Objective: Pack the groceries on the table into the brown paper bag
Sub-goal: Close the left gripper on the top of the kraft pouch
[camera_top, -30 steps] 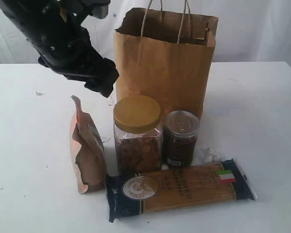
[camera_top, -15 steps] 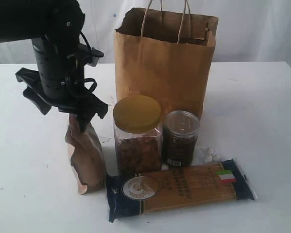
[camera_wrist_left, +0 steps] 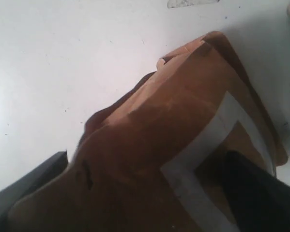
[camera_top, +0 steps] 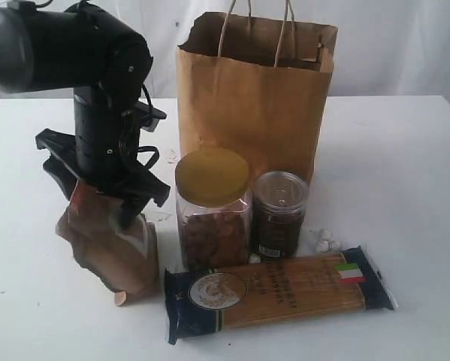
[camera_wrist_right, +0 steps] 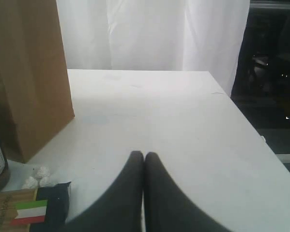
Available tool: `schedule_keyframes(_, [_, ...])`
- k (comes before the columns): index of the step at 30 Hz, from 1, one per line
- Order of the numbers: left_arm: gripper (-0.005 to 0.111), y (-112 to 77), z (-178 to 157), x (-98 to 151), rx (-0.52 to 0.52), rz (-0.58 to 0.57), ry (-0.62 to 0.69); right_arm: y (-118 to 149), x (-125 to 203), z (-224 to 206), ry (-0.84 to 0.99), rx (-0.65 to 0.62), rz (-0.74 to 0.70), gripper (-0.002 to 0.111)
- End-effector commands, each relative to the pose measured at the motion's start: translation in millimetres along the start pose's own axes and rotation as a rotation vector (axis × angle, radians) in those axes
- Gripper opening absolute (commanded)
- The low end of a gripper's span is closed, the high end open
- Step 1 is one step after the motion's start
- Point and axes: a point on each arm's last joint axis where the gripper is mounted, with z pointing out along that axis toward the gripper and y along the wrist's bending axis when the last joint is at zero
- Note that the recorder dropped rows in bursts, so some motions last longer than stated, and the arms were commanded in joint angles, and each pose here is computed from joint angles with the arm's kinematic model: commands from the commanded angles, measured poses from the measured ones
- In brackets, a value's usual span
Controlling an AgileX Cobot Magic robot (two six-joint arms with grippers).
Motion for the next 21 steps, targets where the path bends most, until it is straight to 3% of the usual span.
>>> schedule_keyframes(1, [0.085, -0.5, 6, 5, -0.018, 0.023, 0.09, 0, 0, 0, -0.007, 0.004, -0.011, 0.0])
schedule_keyframes(8, [0.085, -2.4, 6, 6, 0.004, 0.038, 0.094, 0, 0, 0, -0.007, 0.004, -0.011, 0.0])
schedule_keyframes(16, [0.085, -15.9, 5, 0, 0.153, 0.08, 0.028, 0, 0, 0, -0.007, 0.004, -0.011, 0.0])
schedule_keyframes(21, [0.085, -18.0, 5, 3, 0.179, 0.113, 0.052, 0, 0, 0, -0.007, 0.004, -0.011, 0.0])
